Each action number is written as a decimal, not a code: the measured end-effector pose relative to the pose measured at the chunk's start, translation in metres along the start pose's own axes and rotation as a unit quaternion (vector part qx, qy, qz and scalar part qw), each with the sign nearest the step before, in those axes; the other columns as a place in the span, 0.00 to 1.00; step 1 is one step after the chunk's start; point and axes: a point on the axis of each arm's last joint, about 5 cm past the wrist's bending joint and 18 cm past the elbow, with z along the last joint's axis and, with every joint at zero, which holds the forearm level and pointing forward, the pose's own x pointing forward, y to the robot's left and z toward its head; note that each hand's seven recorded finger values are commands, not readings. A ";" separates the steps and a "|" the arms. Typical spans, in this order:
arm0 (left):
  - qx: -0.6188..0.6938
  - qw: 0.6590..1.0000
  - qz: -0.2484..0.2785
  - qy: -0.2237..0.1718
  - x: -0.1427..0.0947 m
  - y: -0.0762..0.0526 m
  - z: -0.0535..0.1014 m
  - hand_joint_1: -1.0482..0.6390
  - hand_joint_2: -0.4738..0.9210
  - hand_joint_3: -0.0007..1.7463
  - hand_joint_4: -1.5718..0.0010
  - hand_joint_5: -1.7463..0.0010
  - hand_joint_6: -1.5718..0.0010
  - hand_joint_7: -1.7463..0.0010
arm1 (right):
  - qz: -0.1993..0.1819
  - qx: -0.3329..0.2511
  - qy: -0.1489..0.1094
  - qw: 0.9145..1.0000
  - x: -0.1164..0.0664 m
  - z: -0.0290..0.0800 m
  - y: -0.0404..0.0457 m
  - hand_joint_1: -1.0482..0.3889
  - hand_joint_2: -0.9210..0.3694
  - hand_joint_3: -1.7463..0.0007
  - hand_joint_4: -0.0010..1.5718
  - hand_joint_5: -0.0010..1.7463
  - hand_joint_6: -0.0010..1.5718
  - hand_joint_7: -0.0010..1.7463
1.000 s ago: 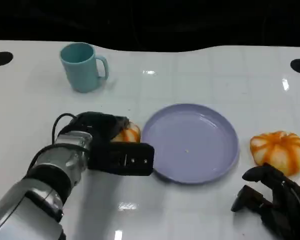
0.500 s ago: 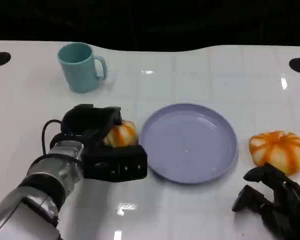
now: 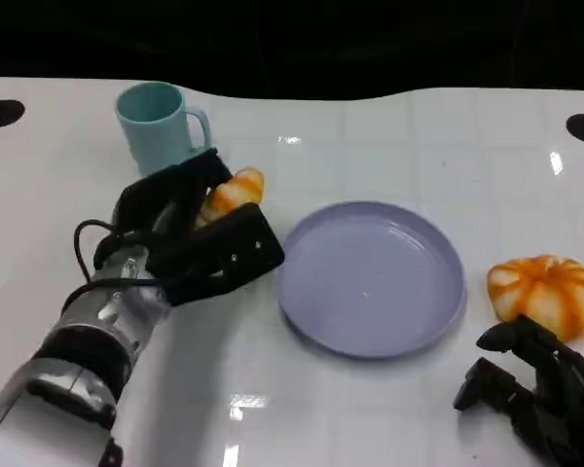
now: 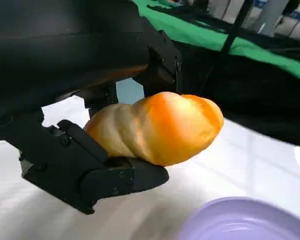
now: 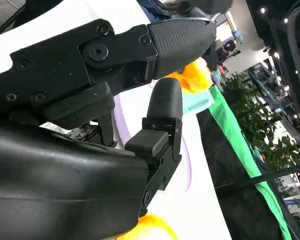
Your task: Grasp the bread from the table and place it into the plate.
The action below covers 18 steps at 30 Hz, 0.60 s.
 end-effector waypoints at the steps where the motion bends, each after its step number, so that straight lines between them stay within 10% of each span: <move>1: -0.002 1.000 0.001 -0.015 0.001 0.000 0.003 0.54 0.67 0.76 0.42 0.00 0.54 0.00 | 0.001 0.000 0.001 1.000 0.000 0.000 -0.0004 0.37 0.00 0.88 0.43 0.85 0.39 0.67; 18: 0.013 0.974 -0.008 -0.227 0.005 -0.014 0.058 0.56 0.62 0.77 0.39 0.00 0.52 0.00 | -0.002 0.005 0.000 1.000 0.001 0.001 -0.0023 0.37 0.00 0.88 0.43 0.85 0.37 0.68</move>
